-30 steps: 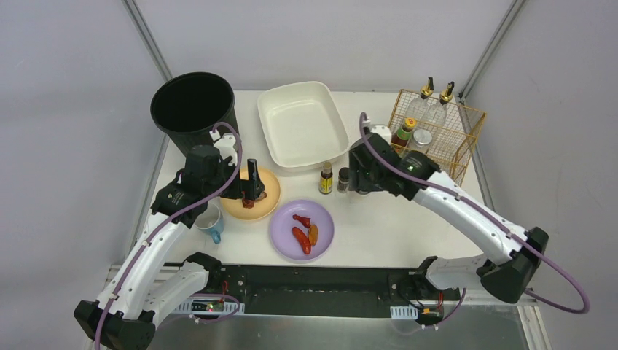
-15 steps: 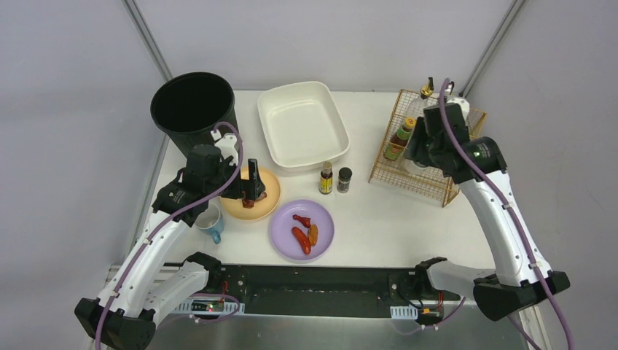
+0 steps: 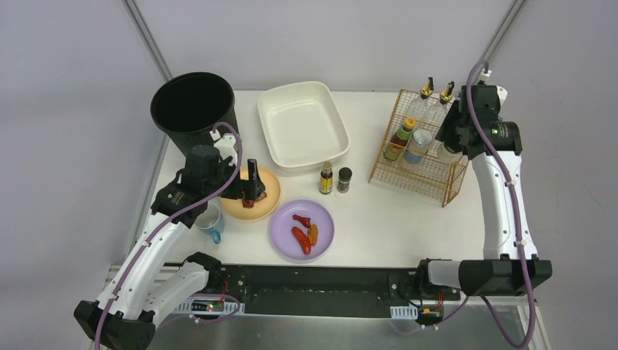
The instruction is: Clear the kitchen counter
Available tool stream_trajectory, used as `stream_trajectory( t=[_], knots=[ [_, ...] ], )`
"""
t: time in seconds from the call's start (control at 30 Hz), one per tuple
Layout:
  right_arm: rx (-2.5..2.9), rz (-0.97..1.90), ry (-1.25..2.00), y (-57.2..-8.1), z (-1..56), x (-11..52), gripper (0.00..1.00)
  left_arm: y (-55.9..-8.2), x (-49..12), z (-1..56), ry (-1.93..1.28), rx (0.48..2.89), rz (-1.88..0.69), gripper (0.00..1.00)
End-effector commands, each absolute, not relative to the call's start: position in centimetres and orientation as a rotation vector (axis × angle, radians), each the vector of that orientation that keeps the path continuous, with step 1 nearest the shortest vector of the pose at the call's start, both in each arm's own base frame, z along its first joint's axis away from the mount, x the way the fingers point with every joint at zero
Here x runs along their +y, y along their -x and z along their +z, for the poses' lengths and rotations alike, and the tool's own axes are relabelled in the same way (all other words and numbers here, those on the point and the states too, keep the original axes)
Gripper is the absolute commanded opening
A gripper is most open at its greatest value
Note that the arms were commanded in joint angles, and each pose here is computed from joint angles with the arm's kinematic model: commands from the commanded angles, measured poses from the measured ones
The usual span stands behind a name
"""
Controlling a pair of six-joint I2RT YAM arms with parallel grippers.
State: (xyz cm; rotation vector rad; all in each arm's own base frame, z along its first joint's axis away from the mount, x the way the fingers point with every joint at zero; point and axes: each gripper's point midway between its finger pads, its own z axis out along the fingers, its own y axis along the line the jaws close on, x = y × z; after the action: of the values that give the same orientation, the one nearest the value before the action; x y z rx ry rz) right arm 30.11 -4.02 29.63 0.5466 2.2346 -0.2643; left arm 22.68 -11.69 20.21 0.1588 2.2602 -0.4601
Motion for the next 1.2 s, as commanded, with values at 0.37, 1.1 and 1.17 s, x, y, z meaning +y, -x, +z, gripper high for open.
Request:
stream_trajectory(
  t=[0.37,1.1,1.17],
  knots=[
    [2.141,-0.191,-0.627,-36.1,29.3,-6.8,0.04,-22.6,-12.0,21.0,-0.157,2.232,-0.488,1.0],
    [2.328,-0.207,-0.752,-37.7,18.7,-7.1,0.1,-22.8,-11.9,20.9,-0.157,2.237,-0.478,1.0],
    [2.339,-0.224,-0.767,-37.7,17.8,-7.3,0.1,-22.8,-11.9,20.9,-0.157,2.236,-0.478,1.0]
  ],
)
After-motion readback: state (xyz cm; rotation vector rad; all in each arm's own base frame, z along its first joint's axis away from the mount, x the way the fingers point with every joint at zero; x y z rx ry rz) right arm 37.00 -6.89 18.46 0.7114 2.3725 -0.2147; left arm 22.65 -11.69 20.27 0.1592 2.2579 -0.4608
